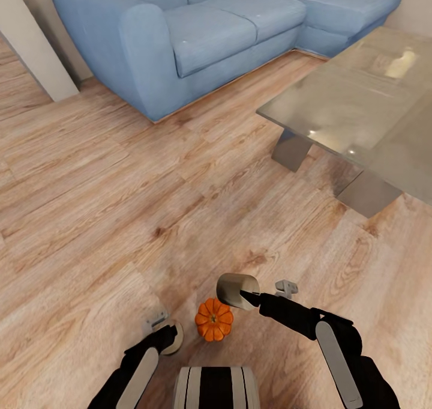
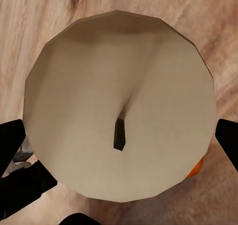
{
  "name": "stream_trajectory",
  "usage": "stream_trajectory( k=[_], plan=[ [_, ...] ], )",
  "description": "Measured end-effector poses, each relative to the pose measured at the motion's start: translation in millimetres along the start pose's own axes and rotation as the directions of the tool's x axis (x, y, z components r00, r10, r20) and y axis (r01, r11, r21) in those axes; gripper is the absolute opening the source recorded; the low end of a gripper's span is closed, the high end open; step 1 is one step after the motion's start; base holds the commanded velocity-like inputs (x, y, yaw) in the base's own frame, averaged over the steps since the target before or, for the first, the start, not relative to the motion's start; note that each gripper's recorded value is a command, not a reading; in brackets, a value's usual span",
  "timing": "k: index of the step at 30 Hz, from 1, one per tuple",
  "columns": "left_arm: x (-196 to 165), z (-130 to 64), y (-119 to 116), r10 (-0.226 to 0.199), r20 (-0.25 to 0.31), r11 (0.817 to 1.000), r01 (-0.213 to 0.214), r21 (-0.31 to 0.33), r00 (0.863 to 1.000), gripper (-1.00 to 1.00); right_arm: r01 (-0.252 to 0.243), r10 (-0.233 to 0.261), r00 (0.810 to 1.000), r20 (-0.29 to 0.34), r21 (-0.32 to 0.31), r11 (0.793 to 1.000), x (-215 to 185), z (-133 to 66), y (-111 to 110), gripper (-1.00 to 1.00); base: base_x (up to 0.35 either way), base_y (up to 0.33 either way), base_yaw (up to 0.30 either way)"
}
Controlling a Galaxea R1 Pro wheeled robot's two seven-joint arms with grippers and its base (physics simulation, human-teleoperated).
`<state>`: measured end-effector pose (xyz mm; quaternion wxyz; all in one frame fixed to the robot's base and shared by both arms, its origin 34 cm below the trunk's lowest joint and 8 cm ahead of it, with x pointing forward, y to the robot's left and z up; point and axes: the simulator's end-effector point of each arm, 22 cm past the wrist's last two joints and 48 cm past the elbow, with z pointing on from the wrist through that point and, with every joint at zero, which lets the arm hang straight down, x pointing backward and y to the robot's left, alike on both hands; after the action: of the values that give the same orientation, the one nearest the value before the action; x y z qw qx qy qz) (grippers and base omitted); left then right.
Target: Place each of the two pumpkins and all three candles from the living room inside a cabinet in the living room (use any cabinet), then make sure every cabinet is closed, and position the cauldron so it is next to a table in the living room.
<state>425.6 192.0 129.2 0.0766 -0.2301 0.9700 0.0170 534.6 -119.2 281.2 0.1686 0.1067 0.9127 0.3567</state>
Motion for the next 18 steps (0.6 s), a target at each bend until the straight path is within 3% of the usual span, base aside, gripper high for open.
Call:
stream_trajectory(
  k=[2, 11, 15, 16, 18],
  plan=[
    [3.0, 2.1, 0.1, 0.017, -0.003, 1.000, -0.017, 0.008, 1.000, 1.00, 0.000, 0.000, 1.000, -0.001, 0.002, 1.000, 0.4, 0.2, -0.5, -1.00, 0.000, 0.000, 0.000],
    [13.1, 4.6, -20.3, 0.023, -0.026, 0.992, -0.020, 0.123, 0.999, 1.00, -0.001, 0.001, 1.000, -0.003, 0.004, 1.000, 1.0, 0.4, -1.4, -1.00, 0.000, 0.000, 0.000],
    [13.1, 4.1, -24.8, 0.025, -0.027, 0.989, -0.021, 0.145, 0.999, 1.00, -0.002, 0.002, 1.000, -0.003, 0.002, 1.000, 1.1, 0.5, -1.2, -1.00, 0.000, 0.000, 0.000],
    [13.1, 4.0, -25.3, 0.025, -0.026, 0.989, -0.021, 0.147, 0.999, -1.00, -0.002, 0.002, 1.000, -0.003, 0.002, 1.000, 1.1, 0.5, -1.2, -1.00, 0.000, 0.000, 0.000],
    [12.7, 3.9, -25.6, 0.024, -0.025, 0.989, -0.020, 0.149, 0.999, -1.00, -0.001, 0.001, 1.000, -0.002, 0.003, 1.000, 0.9, 0.4, -1.1, -1.00, 0.000, 0.000, 0.000]
  ],
)
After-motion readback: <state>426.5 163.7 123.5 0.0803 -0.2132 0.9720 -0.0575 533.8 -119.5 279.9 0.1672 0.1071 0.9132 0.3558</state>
